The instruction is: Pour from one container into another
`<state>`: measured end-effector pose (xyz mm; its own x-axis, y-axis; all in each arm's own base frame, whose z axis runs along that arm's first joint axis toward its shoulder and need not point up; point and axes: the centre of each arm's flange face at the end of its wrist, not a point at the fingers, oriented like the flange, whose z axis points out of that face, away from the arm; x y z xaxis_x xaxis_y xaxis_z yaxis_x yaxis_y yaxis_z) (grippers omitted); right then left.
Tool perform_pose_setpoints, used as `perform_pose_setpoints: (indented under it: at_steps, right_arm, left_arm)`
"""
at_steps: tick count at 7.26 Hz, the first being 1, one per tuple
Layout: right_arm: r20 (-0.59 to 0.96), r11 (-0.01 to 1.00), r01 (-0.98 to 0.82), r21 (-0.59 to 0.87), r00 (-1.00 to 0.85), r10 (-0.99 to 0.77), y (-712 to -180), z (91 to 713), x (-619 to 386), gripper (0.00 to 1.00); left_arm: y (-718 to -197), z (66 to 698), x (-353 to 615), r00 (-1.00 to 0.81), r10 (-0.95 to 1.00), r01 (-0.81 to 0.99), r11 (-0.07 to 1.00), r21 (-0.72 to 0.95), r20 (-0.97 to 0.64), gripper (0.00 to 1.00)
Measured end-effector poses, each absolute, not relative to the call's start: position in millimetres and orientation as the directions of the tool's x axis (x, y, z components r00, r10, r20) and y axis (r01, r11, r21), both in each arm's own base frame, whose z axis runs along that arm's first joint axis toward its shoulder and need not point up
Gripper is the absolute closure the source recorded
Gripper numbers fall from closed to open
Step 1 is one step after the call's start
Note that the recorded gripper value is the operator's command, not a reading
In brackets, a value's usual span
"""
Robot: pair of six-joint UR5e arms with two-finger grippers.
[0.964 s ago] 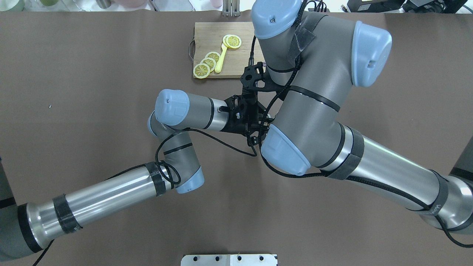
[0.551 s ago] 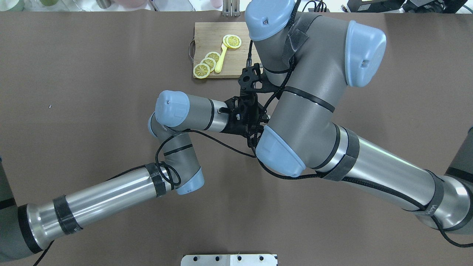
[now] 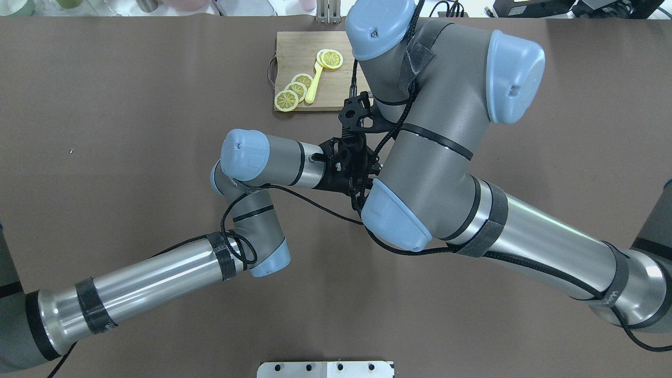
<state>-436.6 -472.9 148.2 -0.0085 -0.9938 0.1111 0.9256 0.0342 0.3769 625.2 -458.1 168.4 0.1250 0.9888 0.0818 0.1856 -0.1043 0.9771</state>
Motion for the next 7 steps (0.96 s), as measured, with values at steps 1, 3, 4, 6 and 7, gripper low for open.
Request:
perform_pose_setpoints:
  at_steps: [1, 3, 4, 6, 7]
  right_arm:
    - [0.111, 0.034, 0.926, 0.376, -0.009, -0.994, -473, 148, -437, 1.00]
    - [0.109, 0.033, 0.926, 0.377, -0.009, -0.994, -473, 148, -436, 1.00]
    - [0.107, 0.033, 0.925, 0.380, -0.008, -0.994, -473, 147, -435, 1.00]
    - [0.093, 0.031, 0.918, 0.395, -0.007, -0.996, -471, 142, -429, 1.00]
    - [0.084, 0.028, 0.913, 0.406, -0.007, -0.996, -468, 140, -424, 1.00]
  left_arm:
    - [-458, 168, 625, 0.126, 0.989, 0.186, -0.104, 0.977, 0.082, 1.00]
    - [-458, 169, 625, 0.128, 0.988, 0.185, -0.104, 0.977, 0.081, 1.00]
    - [-458, 169, 625, 0.130, 0.988, 0.185, -0.104, 0.977, 0.081, 1.00]
    - [-458, 169, 625, 0.131, 0.988, 0.185, -0.104, 0.977, 0.080, 1.00]
    - [-458, 169, 625, 0.131, 0.988, 0.185, -0.104, 0.977, 0.080, 1.00]
